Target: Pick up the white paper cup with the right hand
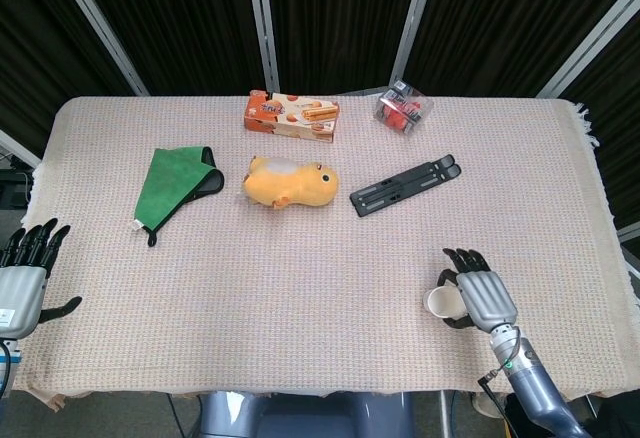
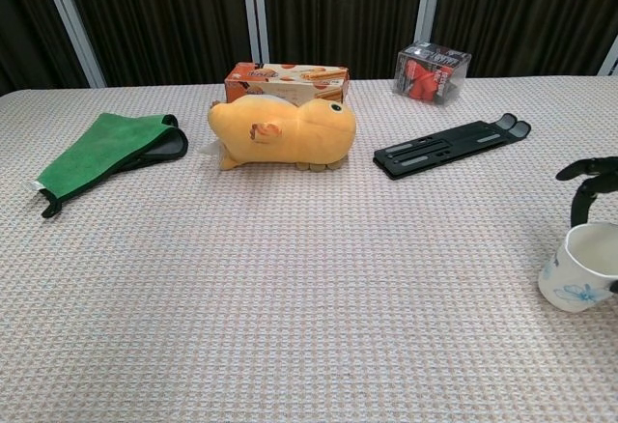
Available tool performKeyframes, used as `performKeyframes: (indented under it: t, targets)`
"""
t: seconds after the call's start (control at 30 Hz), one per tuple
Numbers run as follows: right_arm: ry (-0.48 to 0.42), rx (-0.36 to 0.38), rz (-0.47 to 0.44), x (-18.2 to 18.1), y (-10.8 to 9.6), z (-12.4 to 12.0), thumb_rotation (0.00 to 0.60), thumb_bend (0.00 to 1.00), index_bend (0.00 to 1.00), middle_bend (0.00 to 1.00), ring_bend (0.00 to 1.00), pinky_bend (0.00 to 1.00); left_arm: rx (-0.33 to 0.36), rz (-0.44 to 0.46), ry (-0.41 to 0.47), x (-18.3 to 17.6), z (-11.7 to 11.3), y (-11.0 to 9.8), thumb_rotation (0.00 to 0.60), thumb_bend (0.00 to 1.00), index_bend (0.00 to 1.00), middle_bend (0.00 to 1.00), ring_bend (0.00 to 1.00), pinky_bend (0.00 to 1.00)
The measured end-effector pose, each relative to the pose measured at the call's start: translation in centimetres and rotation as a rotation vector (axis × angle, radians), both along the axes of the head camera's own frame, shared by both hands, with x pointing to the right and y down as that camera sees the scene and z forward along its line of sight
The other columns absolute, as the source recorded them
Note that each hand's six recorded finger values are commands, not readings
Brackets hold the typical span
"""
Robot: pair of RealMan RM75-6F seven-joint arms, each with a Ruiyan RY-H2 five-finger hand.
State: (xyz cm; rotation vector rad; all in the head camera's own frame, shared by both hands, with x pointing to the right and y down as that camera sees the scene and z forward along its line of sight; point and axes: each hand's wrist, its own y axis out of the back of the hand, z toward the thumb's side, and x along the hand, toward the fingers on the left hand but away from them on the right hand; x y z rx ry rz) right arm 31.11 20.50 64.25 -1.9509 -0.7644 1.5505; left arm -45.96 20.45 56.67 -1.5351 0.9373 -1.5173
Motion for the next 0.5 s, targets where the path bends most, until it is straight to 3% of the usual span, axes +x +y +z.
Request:
performKeyframes:
  t: [0.2,0.5]
  targets:
    - [-0.023,0.020,0.016,-0.4,-0.6,-0.3,0.600,0.19,0.46,0.13,0.00,0.00,0.001,0.000,-0.001,0.0,0.0,0.0,0.600,0.00,0.00,0.00,0.00,0.00]
    - [-0.093,0.051,0.076,-1.8,-3.3,-0.6,0.600,0.19,0.46,0.13,0.00,0.00,0.001,-0.001,-0.002,0.0,0.0,0.0,0.600,0.00,0.00,0.00,0.00,0.00]
